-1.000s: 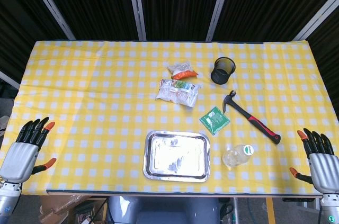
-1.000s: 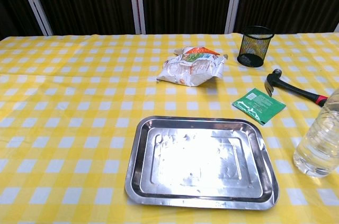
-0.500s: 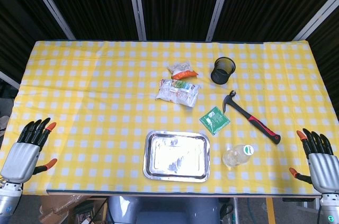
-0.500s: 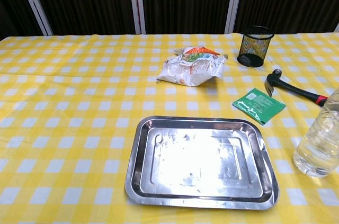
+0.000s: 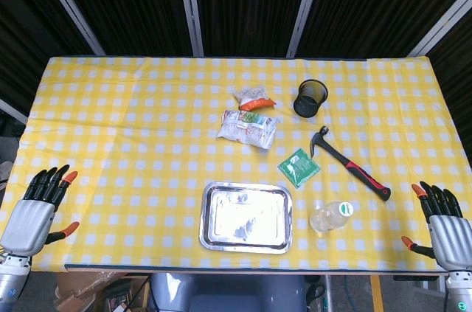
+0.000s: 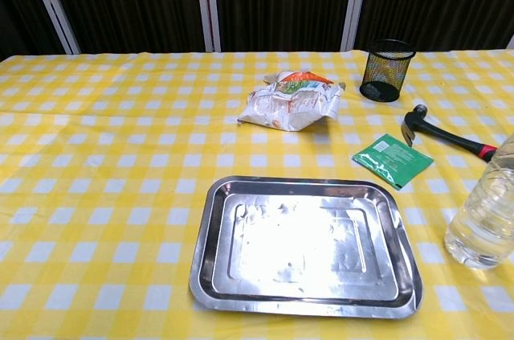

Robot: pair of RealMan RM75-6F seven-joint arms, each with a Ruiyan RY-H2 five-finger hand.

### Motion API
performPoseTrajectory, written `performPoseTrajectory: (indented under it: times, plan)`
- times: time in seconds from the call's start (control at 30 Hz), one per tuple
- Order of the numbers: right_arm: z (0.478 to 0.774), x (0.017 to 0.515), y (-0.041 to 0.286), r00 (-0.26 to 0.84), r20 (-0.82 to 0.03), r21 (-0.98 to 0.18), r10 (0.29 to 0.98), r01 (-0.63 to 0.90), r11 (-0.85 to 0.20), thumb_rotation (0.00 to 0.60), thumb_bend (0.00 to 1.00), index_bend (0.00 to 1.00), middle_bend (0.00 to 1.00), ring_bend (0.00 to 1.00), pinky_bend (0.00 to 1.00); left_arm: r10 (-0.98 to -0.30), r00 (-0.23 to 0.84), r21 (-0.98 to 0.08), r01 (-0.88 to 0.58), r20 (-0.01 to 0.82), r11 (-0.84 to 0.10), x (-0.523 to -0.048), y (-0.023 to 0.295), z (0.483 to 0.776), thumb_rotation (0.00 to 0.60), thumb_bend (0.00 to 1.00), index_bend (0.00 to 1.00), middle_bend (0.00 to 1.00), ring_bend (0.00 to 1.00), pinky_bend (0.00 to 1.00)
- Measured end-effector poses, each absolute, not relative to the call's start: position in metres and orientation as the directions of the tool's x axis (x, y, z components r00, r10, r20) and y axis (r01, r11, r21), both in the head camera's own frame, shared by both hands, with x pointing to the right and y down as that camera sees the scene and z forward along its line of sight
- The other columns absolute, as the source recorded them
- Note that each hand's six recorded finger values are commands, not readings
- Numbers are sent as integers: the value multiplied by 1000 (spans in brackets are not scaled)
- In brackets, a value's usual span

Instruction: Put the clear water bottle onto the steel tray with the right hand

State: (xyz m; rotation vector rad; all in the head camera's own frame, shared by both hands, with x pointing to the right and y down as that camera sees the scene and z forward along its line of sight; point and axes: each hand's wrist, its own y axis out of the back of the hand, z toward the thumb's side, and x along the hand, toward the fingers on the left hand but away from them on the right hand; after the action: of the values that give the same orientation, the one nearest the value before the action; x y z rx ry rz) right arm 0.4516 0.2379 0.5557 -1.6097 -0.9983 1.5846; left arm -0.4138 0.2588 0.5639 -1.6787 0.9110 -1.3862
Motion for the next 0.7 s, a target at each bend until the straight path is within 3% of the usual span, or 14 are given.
performPoseTrajectory:
  times: [0.3,0.7]
  plan:
    - [559,451,238,-24,-505,-861,863,83,-501,600,214,88,63,0,0,-881,155,-887,-51,447,-459,-414,258,566,600,190,18,0,0,0]
    - [566,448,239,10,-555,-804,832,251,-539,600,214,89,63,0,0,-879,161,-886,-46,449,-461,-412,259,566,600,189,18,0,0,0]
